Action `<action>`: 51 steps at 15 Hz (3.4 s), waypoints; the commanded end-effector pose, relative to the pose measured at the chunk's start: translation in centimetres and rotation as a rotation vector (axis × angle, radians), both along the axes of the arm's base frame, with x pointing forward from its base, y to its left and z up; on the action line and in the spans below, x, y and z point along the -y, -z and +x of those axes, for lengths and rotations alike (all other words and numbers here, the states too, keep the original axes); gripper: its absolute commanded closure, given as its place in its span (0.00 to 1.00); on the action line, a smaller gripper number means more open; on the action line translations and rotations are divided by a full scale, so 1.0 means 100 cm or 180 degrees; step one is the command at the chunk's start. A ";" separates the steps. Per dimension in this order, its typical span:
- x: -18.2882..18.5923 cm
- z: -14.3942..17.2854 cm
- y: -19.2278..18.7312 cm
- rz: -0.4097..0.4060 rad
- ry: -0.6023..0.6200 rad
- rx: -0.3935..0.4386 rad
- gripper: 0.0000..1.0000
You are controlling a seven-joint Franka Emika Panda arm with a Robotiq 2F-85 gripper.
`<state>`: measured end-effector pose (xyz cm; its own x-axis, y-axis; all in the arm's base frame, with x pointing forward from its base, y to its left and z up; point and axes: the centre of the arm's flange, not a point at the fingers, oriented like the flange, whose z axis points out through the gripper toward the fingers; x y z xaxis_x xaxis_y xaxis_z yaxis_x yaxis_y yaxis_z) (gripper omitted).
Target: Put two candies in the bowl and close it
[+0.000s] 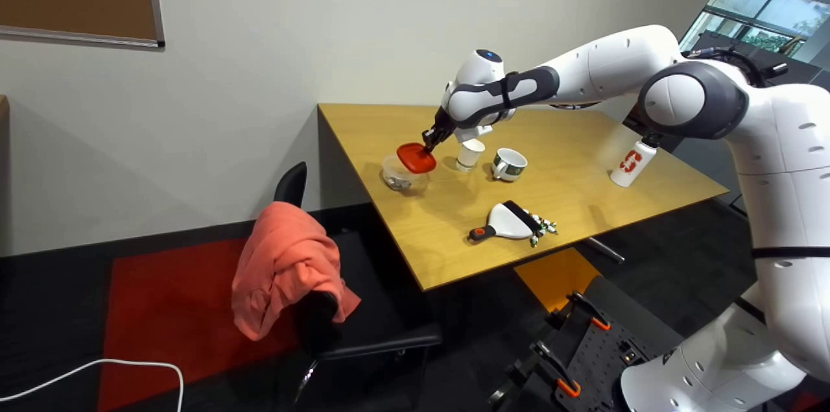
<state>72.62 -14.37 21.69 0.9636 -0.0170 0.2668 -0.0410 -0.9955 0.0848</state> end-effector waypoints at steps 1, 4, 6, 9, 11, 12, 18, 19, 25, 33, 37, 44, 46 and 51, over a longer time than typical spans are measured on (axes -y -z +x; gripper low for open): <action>0.001 0.002 0.002 -0.0001 0.0006 0.0006 0.93; 0.002 0.005 0.004 -0.0004 0.0007 0.0015 0.98; 0.004 0.010 0.006 0.0086 0.0065 0.0002 0.98; 0.008 0.015 0.010 0.0138 0.0147 -0.0035 0.98; 0.012 0.018 0.010 0.0165 0.0183 -0.0043 0.98; 0.013 0.020 0.010 0.0173 0.0209 -0.0055 0.98; 0.018 0.032 0.009 0.0293 0.0322 -0.0196 0.98; 0.018 0.034 0.010 0.0310 0.0345 -0.0221 0.98; 0.016 0.047 0.025 0.0302 0.0478 -0.0197 0.98; 0.013 0.062 0.042 0.0294 0.0518 -0.0147 0.98; 0.014 0.068 0.048 0.0286 0.0522 -0.0149 0.98; 0.009 0.070 0.043 0.0297 0.0493 -0.0245 0.60; 0.006 0.068 0.036 0.0303 0.0474 -0.0213 0.45; -0.007 0.050 0.003 0.0249 0.0394 -0.0153 0.08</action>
<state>78.91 -14.91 18.42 0.9627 -0.1540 0.2226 -0.1586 -0.9873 0.0027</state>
